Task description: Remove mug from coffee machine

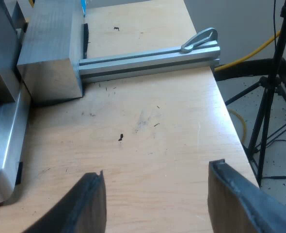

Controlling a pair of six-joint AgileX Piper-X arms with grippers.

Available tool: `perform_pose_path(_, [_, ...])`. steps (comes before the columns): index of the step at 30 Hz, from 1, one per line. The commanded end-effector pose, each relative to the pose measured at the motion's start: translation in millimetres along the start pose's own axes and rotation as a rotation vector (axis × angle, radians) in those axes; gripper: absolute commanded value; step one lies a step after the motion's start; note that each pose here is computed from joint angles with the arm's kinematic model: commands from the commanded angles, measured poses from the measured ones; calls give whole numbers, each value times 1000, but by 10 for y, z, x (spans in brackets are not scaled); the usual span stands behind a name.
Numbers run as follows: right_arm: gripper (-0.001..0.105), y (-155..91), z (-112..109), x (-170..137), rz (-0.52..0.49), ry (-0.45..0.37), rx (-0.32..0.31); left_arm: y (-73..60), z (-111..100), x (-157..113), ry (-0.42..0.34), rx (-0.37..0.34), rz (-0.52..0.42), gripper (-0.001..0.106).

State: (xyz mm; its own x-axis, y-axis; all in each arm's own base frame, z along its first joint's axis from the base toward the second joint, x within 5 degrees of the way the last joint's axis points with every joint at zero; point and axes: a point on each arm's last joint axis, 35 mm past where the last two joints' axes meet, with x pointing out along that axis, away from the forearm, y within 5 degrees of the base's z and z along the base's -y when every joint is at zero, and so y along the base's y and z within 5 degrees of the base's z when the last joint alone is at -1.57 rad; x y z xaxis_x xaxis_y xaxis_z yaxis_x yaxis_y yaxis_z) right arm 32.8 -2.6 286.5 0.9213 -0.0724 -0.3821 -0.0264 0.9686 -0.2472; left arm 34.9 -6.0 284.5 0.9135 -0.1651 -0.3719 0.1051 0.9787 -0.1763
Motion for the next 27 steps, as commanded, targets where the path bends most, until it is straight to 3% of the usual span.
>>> perform_pose_path(1, [50,-7,30,9,0,-7,-4,-1,19,24,-2,0,-3,82])
perform_pose_path(13, [50,-26,95,-80,-3,-26,-4,-38,59,-68,14,-1,-61,82])
perform_pose_path(15, [57,-41,217,-201,46,-75,-10,-56,112,-133,-4,2,-72,83])
perform_pose_path(24, [58,-49,382,-192,154,-63,-35,-138,258,-197,-79,-3,-243,87])
perform_pose_path(25, [58,-25,483,-139,263,-58,-94,-146,275,-179,-75,2,-265,87])
perform_pose_path(27, [58,-6,509,-108,308,-52,-113,-159,300,-154,-72,12,-294,87])
